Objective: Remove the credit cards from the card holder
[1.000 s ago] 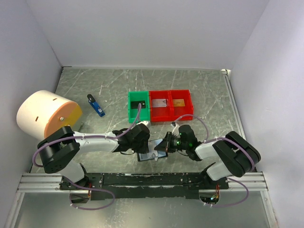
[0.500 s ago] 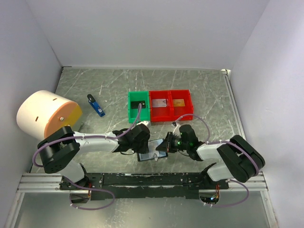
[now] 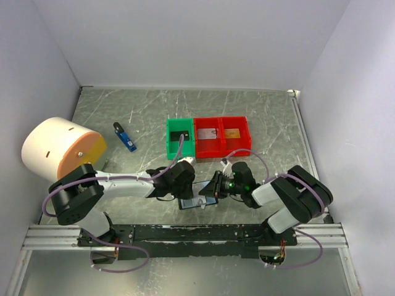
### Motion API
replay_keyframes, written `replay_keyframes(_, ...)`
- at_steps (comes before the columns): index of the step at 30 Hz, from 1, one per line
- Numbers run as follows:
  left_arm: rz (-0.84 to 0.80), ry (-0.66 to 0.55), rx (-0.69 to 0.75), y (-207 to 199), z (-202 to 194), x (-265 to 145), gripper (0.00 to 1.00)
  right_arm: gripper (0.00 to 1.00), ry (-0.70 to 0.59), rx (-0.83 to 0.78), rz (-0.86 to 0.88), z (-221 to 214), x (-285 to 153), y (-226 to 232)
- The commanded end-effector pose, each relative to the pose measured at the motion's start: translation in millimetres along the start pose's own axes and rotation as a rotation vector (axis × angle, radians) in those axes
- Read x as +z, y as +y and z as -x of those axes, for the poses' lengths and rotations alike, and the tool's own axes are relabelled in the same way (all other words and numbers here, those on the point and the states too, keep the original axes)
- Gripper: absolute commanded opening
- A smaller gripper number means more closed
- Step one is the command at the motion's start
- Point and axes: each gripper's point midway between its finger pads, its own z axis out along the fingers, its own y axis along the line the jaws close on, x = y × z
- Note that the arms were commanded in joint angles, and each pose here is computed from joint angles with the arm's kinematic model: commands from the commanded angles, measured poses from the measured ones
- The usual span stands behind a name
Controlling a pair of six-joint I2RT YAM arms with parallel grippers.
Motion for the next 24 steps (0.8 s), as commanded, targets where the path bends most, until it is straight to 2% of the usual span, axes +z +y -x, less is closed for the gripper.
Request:
replay_keyframes(1, 0.118, 0.072, 0.038, 30, -24, 4, 0.21, 0.2, -0.006, 0.009, 0.019, 0, 1, 2)
replay_keyframes(5, 0.12, 0.071, 0.037, 31, -24, 4, 0.21, 0.06, -0.009, 0.004, 0.0, 0, 1, -2)
replay_keyframes(8, 0.115, 0.07, 0.036, 29, -23, 4, 0.21, 0.0, -0.013, -0.011, -0.02, 1, 0, -4)
replay_keyframes(14, 0.126, 0.047, 0.034, 30, -18, -1, 0.24, 0.0, -0.025, -0.046, -0.064, 4, -6, -8)
replay_keyframes(17, 0.11, 0.028, 0.023, 27, -14, -5, 0.29, 0.0, -0.033, -0.057, -0.092, 6, -9, -11)
replay_keyframes(24, -0.086, -0.029, 0.0, -20, 9, -23, 0.45, 0.0, -0.054, -0.066, -0.117, 11, -15, -10)
